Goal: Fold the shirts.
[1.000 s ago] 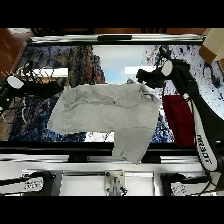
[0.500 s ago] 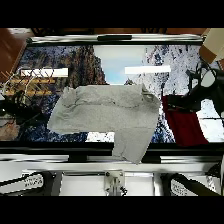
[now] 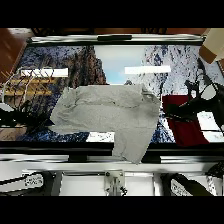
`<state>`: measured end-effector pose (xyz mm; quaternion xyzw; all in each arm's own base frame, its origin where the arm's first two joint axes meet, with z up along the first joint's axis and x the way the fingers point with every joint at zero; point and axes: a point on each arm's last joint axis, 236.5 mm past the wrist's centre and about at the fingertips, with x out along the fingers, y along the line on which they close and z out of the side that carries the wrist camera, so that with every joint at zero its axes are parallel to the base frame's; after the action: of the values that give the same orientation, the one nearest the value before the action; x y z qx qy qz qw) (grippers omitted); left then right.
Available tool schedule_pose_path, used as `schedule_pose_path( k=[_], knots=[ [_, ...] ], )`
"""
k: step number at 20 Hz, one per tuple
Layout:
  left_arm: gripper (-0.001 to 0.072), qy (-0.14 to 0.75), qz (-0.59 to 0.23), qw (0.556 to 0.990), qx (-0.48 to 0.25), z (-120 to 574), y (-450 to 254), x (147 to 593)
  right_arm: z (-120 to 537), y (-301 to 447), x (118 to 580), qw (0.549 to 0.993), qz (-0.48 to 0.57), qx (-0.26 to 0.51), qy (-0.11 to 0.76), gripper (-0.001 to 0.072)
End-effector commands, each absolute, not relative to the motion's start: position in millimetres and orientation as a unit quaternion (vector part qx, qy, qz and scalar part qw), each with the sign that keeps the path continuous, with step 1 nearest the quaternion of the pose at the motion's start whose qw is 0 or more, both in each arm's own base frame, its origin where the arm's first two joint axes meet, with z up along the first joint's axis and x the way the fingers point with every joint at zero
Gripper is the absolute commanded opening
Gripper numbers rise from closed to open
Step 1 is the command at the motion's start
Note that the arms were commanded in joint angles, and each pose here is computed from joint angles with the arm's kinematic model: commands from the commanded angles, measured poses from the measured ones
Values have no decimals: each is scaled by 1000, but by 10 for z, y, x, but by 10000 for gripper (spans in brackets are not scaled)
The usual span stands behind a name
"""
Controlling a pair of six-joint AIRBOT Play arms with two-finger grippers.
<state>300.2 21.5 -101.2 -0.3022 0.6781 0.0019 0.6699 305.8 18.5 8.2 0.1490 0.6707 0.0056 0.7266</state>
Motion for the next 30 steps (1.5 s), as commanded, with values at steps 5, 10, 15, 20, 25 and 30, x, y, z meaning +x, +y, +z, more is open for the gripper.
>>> schedule_pose_path(
  k=[5,10,15,20,25,30],
  knots=[
    [34,676,-2,673,-300,-1030,185,3022,-356,261,2728,688,4,164,707,506],
    [33,657,-11,698,-284,-863,205,3073,-770,517,2742,695,5,243,677,507],
    [33,640,-12,716,-277,-708,220,3113,-1032,473,2950,711,-18,265,651,507],
    [34,620,-13,737,-270,-527,231,3157,-1064,750,3297,720,23,336,607,396],
    [33,579,-24,777,-247,-10,311,3410,-551,1017,3367,727,119,323,594,79],
    [32,295,-23,946,-130,2725,487,3837,2208,939,3810,916,221,150,298,78]
  ],
)
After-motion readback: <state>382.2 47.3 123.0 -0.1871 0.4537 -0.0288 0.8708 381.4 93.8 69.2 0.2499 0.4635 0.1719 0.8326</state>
